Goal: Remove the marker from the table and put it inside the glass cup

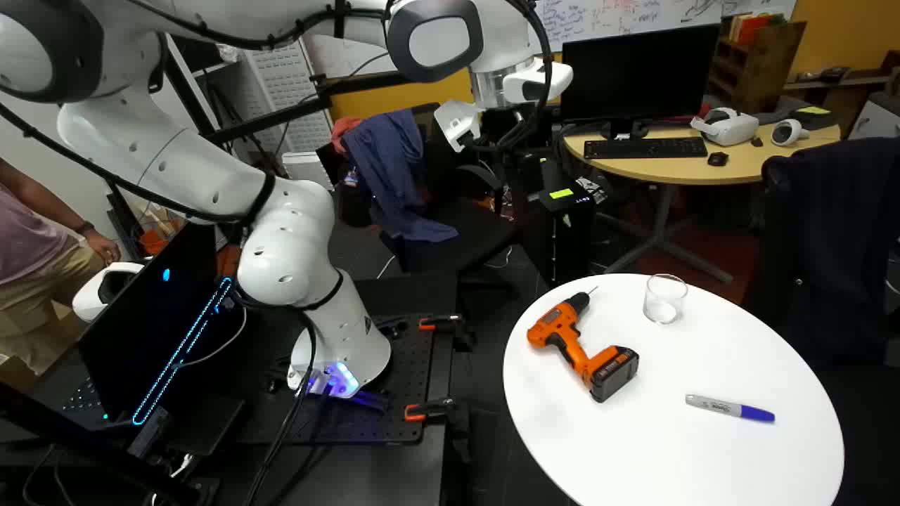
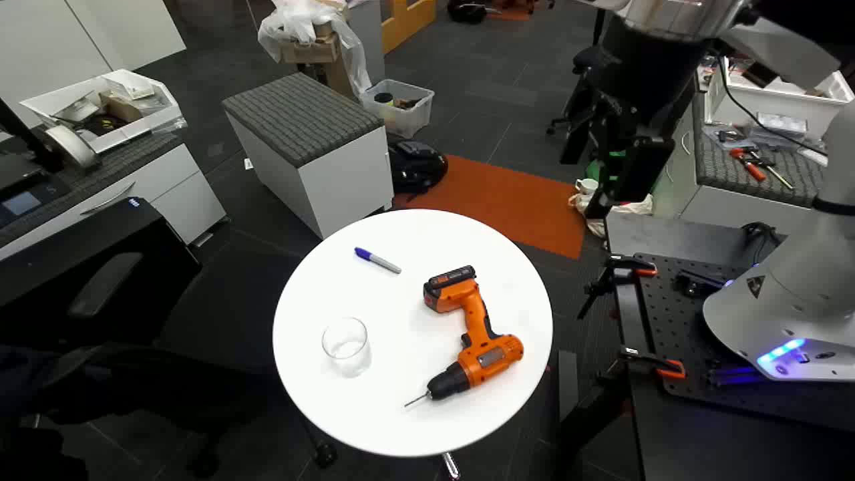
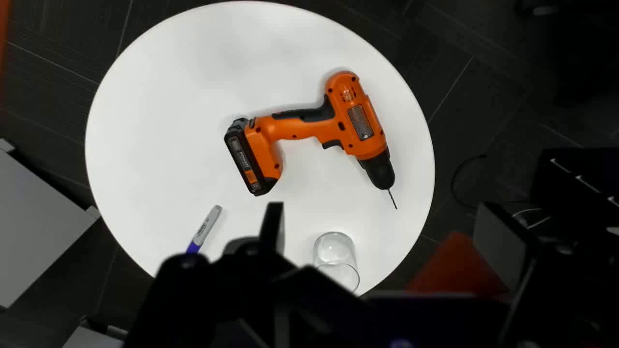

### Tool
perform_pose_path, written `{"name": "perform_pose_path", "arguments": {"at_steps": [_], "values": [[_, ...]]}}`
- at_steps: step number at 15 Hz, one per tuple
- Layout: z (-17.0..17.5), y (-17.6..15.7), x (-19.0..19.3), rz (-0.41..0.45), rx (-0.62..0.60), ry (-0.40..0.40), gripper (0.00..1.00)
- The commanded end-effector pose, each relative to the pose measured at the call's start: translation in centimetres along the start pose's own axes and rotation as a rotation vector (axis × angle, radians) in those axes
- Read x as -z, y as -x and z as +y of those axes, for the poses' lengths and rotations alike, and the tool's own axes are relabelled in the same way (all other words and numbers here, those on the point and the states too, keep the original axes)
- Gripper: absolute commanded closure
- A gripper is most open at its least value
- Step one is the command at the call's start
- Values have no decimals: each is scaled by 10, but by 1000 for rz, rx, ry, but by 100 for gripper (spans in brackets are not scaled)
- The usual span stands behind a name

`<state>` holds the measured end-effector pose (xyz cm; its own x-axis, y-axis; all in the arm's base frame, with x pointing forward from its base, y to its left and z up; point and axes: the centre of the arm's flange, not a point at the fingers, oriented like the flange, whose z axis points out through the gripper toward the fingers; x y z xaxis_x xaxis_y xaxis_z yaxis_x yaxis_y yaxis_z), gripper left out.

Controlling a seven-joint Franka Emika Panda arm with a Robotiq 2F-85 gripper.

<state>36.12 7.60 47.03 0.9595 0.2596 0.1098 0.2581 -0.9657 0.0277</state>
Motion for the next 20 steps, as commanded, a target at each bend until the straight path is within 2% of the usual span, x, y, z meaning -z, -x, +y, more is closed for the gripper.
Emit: {"name": "perform_pose_path", "arguments": {"at_steps": [1,9,16,20], "values": [[0,0,0,0,0,0,0],[1,-2,-2,5,-2,10,0],[39,-28,-8,147,-156,75,0],[66,-40,-18,200,-248,96,0]]}}
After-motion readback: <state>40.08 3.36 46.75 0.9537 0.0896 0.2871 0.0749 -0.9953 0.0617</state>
